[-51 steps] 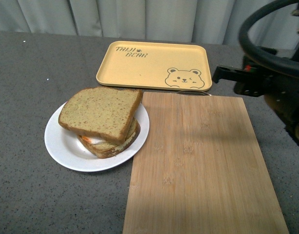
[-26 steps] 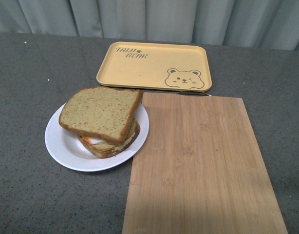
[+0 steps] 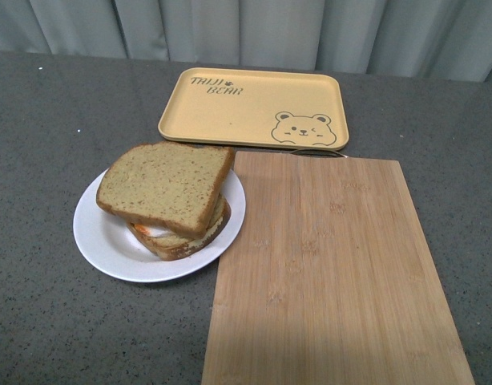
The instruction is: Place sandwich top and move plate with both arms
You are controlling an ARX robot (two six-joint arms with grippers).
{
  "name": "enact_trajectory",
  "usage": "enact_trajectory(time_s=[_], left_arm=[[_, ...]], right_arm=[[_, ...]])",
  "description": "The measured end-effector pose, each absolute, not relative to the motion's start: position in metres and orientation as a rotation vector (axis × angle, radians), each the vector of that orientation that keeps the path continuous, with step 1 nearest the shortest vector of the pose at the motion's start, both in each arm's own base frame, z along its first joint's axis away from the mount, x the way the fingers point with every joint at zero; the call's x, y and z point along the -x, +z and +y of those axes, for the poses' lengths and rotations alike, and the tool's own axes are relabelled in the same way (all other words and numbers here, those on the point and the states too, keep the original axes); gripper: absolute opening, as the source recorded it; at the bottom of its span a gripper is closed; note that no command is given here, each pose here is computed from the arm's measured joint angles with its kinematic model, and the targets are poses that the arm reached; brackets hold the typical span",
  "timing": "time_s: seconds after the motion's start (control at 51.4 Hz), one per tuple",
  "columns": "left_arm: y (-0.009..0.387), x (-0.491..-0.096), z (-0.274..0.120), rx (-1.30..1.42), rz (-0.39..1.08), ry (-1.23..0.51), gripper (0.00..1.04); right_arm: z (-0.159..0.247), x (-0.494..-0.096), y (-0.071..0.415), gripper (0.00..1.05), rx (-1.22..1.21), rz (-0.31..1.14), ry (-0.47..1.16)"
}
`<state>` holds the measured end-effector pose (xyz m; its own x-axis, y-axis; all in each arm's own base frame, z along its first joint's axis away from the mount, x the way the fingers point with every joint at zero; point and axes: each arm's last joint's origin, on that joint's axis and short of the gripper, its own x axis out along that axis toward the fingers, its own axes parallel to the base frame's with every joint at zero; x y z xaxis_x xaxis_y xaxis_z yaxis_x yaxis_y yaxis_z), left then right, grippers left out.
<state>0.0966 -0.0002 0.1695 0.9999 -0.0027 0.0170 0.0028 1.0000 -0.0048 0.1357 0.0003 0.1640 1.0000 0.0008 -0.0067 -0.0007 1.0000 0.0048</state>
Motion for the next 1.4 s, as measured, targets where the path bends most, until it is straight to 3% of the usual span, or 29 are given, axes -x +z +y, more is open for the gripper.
enact_trajectory(time_s=[1.168,1.402], left_arm=[[0.169,-0.097,0.000,0.005,-0.017,-0.002,0.98],[0.169,-0.097,0.000,0.005,-0.017,-0.002,0.98]], right_arm=[[0.000,-0.098,0.165,0.01,-0.003,-0.002,0.004],[0.000,-0.098,0.165,0.36,-0.001,-0.002,0.004]])
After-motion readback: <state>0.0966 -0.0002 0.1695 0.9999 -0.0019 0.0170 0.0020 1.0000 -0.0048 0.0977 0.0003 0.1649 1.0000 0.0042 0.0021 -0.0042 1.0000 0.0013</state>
